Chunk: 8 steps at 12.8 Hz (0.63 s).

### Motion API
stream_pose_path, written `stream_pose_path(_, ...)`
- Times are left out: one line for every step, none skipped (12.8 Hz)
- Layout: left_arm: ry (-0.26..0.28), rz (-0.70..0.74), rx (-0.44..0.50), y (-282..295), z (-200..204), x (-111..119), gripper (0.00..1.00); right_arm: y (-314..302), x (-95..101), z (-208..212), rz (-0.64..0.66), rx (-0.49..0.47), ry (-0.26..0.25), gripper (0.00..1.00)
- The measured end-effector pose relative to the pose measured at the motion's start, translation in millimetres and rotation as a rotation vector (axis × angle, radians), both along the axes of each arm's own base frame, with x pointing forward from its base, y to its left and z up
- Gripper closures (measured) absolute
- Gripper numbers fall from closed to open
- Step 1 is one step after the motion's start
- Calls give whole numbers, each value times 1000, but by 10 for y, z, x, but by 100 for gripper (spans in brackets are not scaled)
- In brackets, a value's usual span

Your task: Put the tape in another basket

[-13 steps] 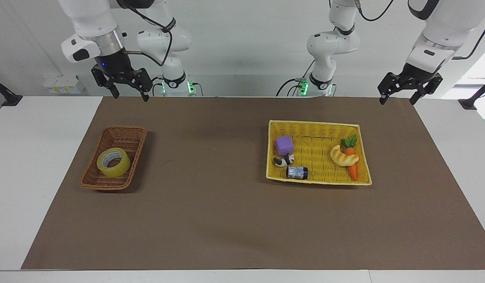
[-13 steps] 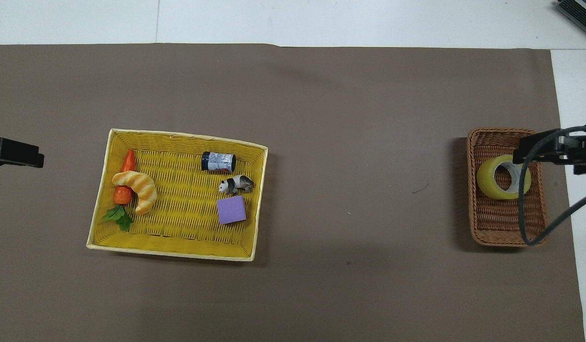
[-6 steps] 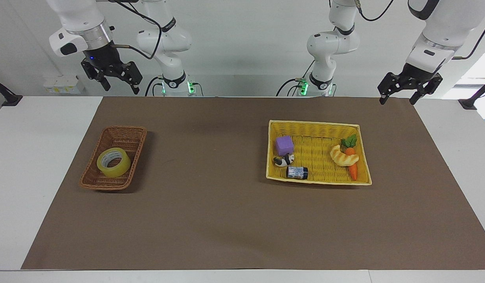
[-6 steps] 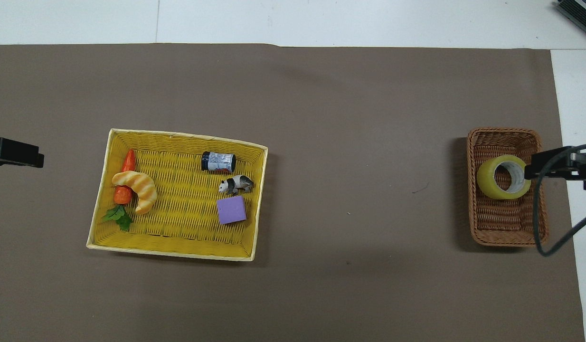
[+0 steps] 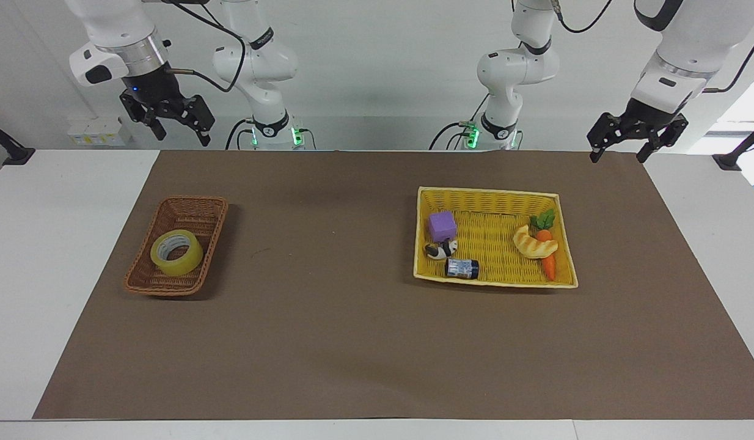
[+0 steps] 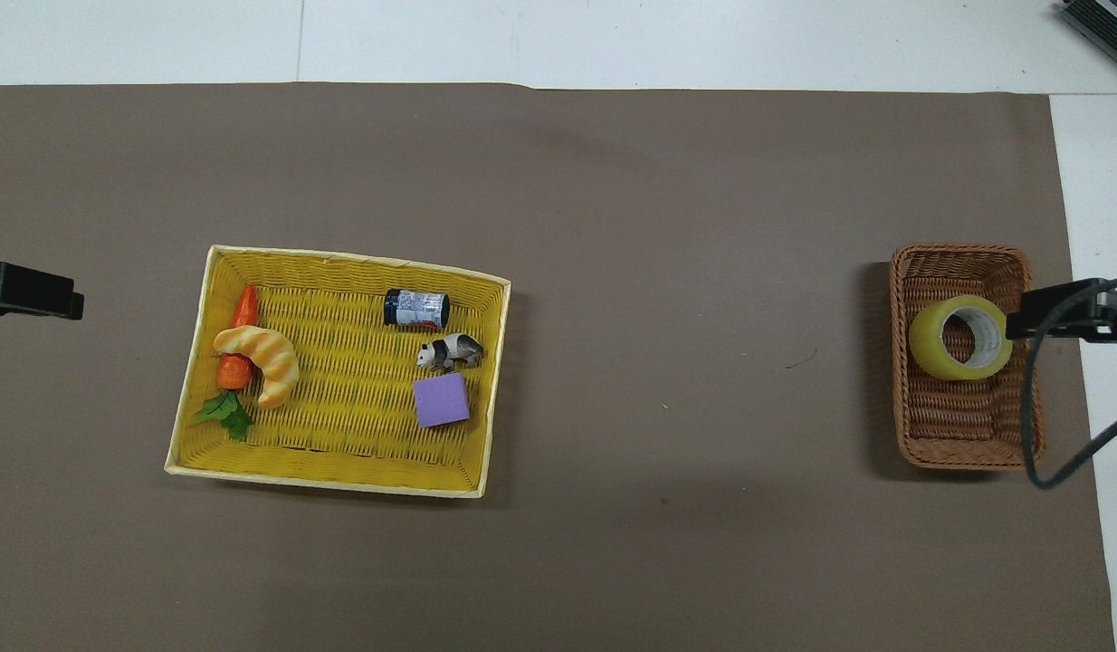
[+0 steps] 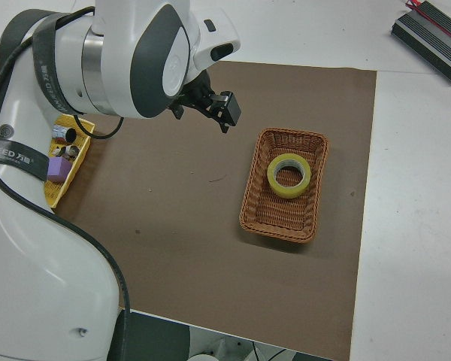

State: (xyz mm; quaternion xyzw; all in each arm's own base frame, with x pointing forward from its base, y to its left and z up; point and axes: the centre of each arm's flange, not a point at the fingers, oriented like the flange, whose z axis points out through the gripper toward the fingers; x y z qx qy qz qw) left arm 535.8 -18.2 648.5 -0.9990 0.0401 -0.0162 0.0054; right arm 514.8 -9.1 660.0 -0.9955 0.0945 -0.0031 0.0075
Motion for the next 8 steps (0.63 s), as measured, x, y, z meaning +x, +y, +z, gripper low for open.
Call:
stream_pose_path(0, 0, 0, 0, 0, 0, 0, 28, -2, 3, 6, 0, -1, 0)
stream_pose_path(0, 0, 0, 0, 0, 0, 0, 38, -2, 4, 10, -1, -1, 0)
stream_pose_path(0, 0, 0, 0, 0, 0, 0, 33, -2, 4, 13, -1, -1, 0)
stream_pose_path(0, 0, 0, 0, 0, 0, 0, 22, 0, 7, 12, -1, -3, 0)
stream_pose_path(0, 0, 0, 0, 0, 0, 0, 6, 2, 10, 9, -1, -4, 0)
stream_pose_path(0, 0, 0, 0, 0, 0, 0, -7, 2, 11, 7, -1, -5, 0)
stream_pose_path(0, 0, 0, 0, 0, 0, 0, -33, 8, 21, 2, -2, -7, 0)
stream_pose_path(0, 0, 0, 0, 0, 0, 0, -60, 31, 36, -2, -2, -11, 0)
